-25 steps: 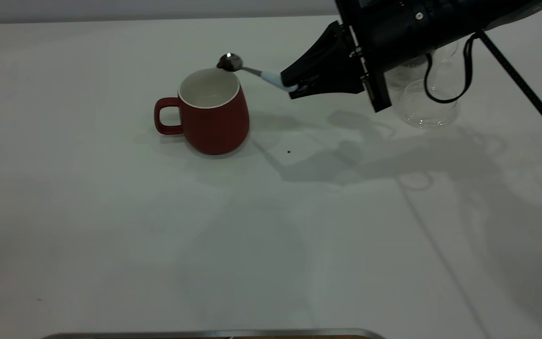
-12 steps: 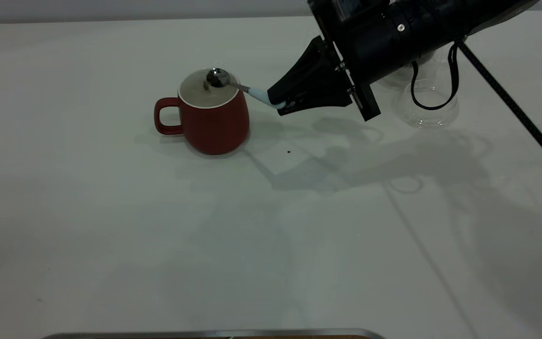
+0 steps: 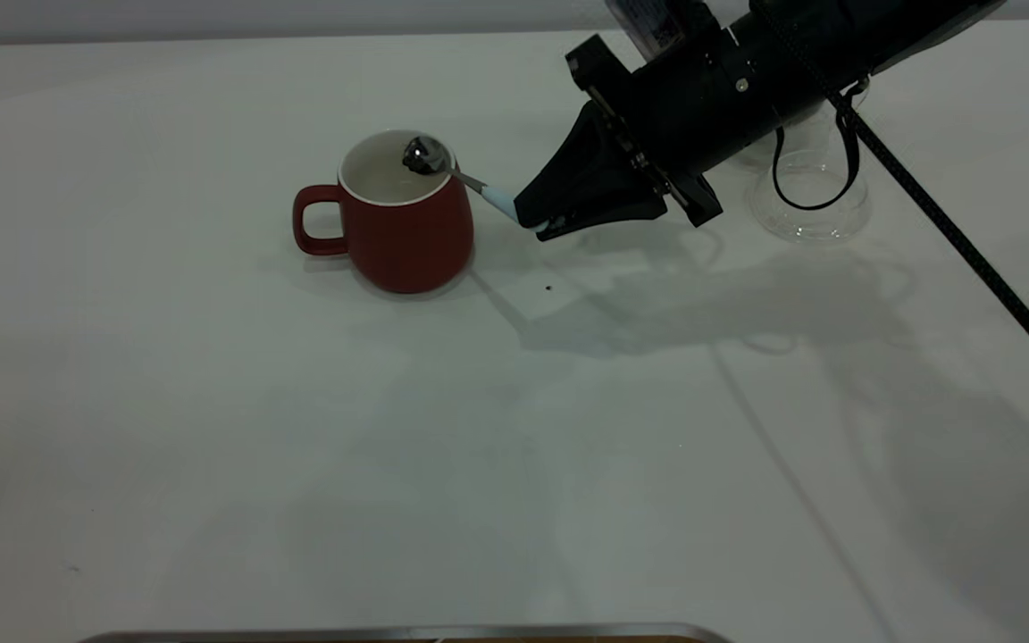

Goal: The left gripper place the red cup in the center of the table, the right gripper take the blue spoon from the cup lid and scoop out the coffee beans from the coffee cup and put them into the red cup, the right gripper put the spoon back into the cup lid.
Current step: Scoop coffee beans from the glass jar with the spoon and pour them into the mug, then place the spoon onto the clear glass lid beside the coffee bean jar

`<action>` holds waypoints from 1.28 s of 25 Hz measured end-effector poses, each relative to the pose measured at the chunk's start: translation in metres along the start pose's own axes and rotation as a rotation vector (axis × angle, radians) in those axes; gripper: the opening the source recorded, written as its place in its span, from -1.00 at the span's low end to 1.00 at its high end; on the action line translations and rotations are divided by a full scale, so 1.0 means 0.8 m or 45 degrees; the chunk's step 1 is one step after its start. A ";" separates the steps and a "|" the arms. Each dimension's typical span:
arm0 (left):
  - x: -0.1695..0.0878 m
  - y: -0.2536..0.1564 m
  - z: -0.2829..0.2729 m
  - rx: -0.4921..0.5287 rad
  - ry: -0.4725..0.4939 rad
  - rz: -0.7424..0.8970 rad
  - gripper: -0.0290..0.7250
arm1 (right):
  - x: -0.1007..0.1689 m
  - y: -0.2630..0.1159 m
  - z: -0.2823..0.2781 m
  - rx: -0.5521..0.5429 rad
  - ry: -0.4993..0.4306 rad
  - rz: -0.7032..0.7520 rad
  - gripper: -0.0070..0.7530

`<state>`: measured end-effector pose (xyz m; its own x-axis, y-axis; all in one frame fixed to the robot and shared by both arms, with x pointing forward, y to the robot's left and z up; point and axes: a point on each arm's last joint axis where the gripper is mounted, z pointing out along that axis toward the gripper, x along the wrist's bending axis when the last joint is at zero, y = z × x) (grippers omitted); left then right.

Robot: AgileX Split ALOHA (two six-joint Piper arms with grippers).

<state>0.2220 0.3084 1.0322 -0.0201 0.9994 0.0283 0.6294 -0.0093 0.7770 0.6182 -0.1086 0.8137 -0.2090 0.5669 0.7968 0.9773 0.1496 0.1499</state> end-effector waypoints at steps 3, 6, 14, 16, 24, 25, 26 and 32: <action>0.000 0.000 0.000 0.000 0.000 0.000 0.44 | 0.001 -0.001 0.002 0.009 -0.025 -0.065 -0.71; 0.000 0.000 0.000 0.000 0.000 0.000 0.44 | 0.004 0.000 0.000 0.018 -0.070 -0.141 -0.71; 0.000 0.000 0.000 0.000 0.000 -0.001 0.44 | 0.012 0.004 -0.011 0.019 -0.137 -0.240 -0.71; 0.000 0.000 0.000 0.000 0.000 -0.001 0.44 | 0.016 0.003 -0.011 0.024 -0.097 -0.225 -0.71; 0.000 0.000 0.000 0.000 0.000 -0.004 0.44 | 0.023 0.009 -0.035 -0.006 0.129 -0.115 -0.71; 0.000 0.000 0.000 0.000 0.000 -0.004 0.44 | 0.020 0.010 -0.040 -0.016 0.149 -0.099 -0.71; 0.000 0.000 0.000 0.000 0.000 -0.004 0.44 | 0.017 0.012 -0.047 -0.026 0.164 -0.079 -0.71; 0.000 0.000 0.000 0.000 0.000 -0.004 0.44 | -0.019 0.021 -0.099 -0.115 0.193 0.093 -0.71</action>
<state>0.2220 0.3084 1.0322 -0.0220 0.9994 0.0260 0.6294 -0.0064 0.7771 0.6408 -0.1784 0.8505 -0.1367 0.4440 0.8855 0.9902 0.0353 0.1351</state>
